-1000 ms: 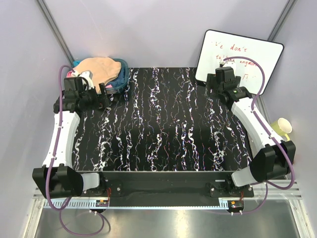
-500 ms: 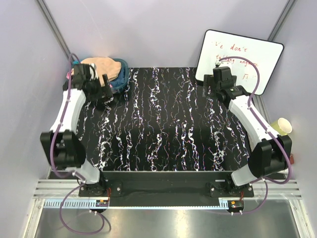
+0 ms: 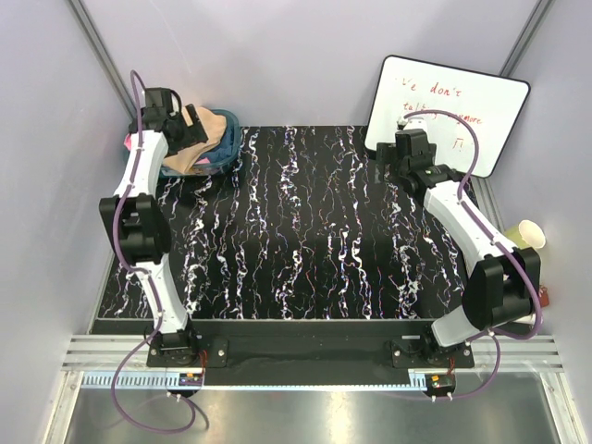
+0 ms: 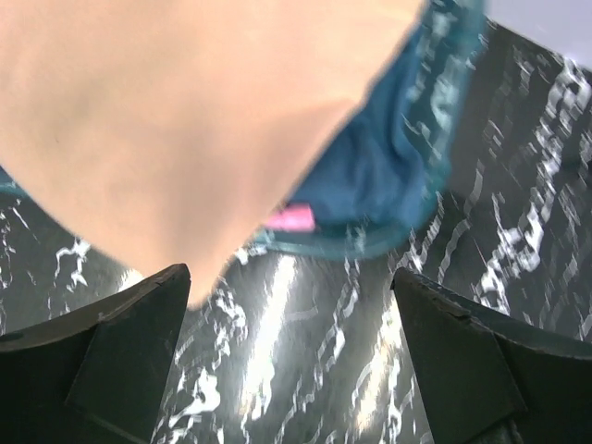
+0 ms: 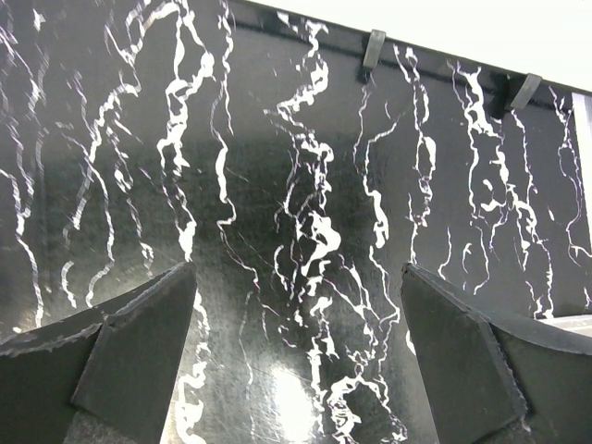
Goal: Fold and stack the t-shirts
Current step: Grab crumpled tshirt from bin with the left arm
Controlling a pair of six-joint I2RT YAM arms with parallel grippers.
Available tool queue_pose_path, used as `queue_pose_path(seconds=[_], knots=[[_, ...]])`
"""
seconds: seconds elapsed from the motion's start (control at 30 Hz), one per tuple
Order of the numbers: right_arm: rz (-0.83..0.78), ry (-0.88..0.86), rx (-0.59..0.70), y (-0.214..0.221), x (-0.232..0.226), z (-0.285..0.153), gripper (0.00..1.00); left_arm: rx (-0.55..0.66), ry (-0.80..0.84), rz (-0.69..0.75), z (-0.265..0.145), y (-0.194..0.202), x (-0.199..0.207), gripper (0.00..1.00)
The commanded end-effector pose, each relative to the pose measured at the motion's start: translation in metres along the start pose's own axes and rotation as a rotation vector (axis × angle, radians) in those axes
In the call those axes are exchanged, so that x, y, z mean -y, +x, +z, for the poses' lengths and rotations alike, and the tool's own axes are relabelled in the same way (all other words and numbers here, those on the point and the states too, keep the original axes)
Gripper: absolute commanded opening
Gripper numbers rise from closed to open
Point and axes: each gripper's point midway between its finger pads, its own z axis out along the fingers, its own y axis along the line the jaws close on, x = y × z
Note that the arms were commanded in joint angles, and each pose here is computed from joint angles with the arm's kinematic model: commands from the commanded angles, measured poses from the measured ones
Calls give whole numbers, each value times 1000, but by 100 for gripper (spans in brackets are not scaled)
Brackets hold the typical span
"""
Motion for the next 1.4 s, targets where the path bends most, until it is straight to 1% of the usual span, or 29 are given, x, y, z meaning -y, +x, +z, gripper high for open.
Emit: queue_pose_path(seconds=[0.0, 0.07, 0.1, 0.17, 0.3, 0.37, 0.4, 0.5, 0.57, 0.6, 0.63, 0.67, 0.7, 0.73, 0.77, 0.8, 0.93, 1.03, 1.13, 1.17, 1.23, 1.27, 1.33, 1.37], knots=[[-36, -16, 13, 2, -4, 5, 100, 87, -103, -74, 11, -30, -19, 96], [-43, -12, 11, 4, -3, 5, 100, 72, -146, -106, 20, -30, -29, 96], [-47, -5, 9, 5, -2, 6, 100, 42, -167, -119, 28, -23, -36, 96], [-54, 1, -3, 10, -1, 8, 100, 45, -172, -142, 31, -27, -39, 95], [-60, 5, -10, 12, 0, 10, 100, 13, -202, -138, 45, -18, -46, 88], [-69, 5, -18, 15, 0, 12, 100, 11, -228, -132, 48, -18, -50, 87], [-72, 7, -19, 15, -1, 12, 100, -7, -244, -130, 50, -14, -53, 83], [-78, 11, -27, 18, -1, 16, 100, -36, -263, -108, 57, -6, -56, 80], [-76, 10, -31, 18, -2, 18, 100, -55, -251, -98, 62, 0, -53, 74], [-78, 10, -33, 19, -2, 19, 100, -60, -249, -96, 65, 2, -53, 70], [-77, 9, -35, 19, -2, 19, 100, -68, -245, -91, 67, 4, -51, 58], [-75, 7, -32, 19, -3, 20, 100, -75, -245, -86, 68, 7, -50, 50], [-76, 8, -36, 20, -3, 21, 100, -81, -248, -83, 71, 9, -51, 37], [-76, 7, -32, 19, -3, 20, 100, -85, -247, -78, 72, 10, -51, 19], [-76, 10, -33, 19, -2, 20, 100, -88, -248, -74, 73, 12, -50, 6], [-78, 10, -31, 19, -2, 19, 100, -93, -251, -72, 73, 13, -51, 0], [-73, 9, -32, 21, -1, 17, 100, -95, -249, -66, 71, 13, -51, 0], [-62, 8, -35, 24, -1, 16, 100, -72, -235, -68, 61, 5, -47, 0], [-46, -1, -39, 28, -2, 13, 100, -22, -175, -55, 39, -12, -30, 0], [-40, -8, -40, 28, -3, 12, 100, 24, -150, -50, 24, -25, -22, 0], [-22, -22, -44, 31, -6, 10, 100, 70, -89, -36, 8, -36, -8, 0], [-15, -26, -44, 31, -6, 10, 100, 151, -39, -29, -13, -52, 2, 0], [2, -40, -47, 33, -8, 7, 99, 243, 35, -27, -36, -68, 16, 0], [11, -46, -42, 33, -8, 4, 98, 331, 71, -35, -60, -83, 22, 0]])
